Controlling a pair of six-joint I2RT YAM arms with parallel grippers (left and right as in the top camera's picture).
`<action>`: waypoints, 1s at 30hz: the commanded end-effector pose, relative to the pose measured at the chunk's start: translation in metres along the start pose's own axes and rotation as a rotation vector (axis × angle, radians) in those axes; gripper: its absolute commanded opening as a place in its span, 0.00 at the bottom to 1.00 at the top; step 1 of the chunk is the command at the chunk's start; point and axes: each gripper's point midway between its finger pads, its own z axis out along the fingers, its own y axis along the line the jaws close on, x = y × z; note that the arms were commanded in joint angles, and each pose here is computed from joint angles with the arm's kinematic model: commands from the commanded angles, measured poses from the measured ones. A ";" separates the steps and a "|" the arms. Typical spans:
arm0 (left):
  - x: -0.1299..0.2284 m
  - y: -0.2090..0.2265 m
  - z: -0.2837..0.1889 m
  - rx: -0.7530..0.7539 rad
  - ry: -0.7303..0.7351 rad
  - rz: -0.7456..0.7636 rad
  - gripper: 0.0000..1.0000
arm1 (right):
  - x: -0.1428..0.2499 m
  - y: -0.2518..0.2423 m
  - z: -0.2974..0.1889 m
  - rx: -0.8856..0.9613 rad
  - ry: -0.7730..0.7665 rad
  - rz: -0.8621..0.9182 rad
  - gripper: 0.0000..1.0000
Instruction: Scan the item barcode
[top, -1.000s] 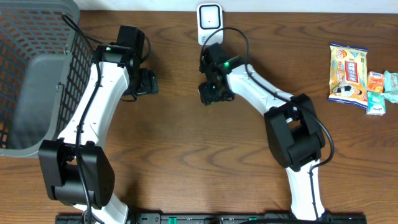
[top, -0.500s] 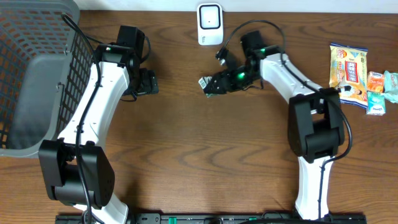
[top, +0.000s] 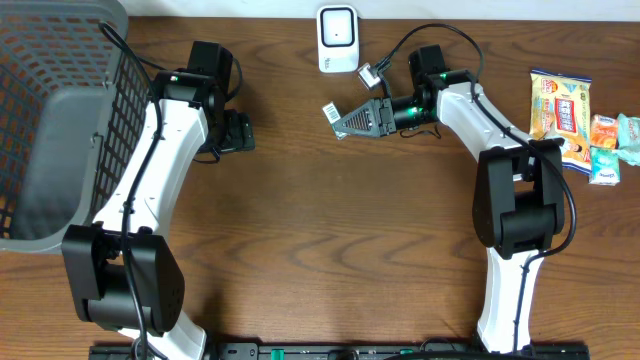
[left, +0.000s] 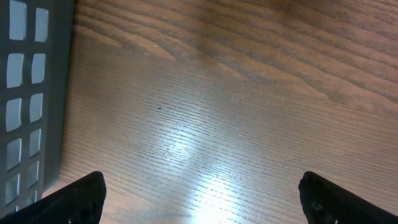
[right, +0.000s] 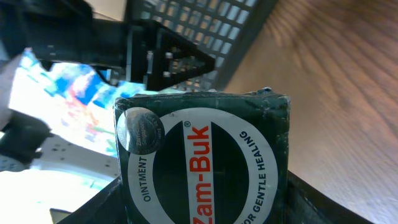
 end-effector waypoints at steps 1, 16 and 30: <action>0.001 0.003 0.000 -0.014 0.000 0.009 0.98 | -0.004 0.026 0.000 -0.098 -0.019 -0.045 0.62; 0.001 0.003 0.000 -0.014 0.000 0.009 0.98 | -0.004 0.023 0.000 -0.081 -0.015 -0.046 0.61; 0.001 0.003 0.000 -0.014 0.000 0.009 0.98 | -0.002 0.014 0.001 -0.031 -0.005 -0.046 0.62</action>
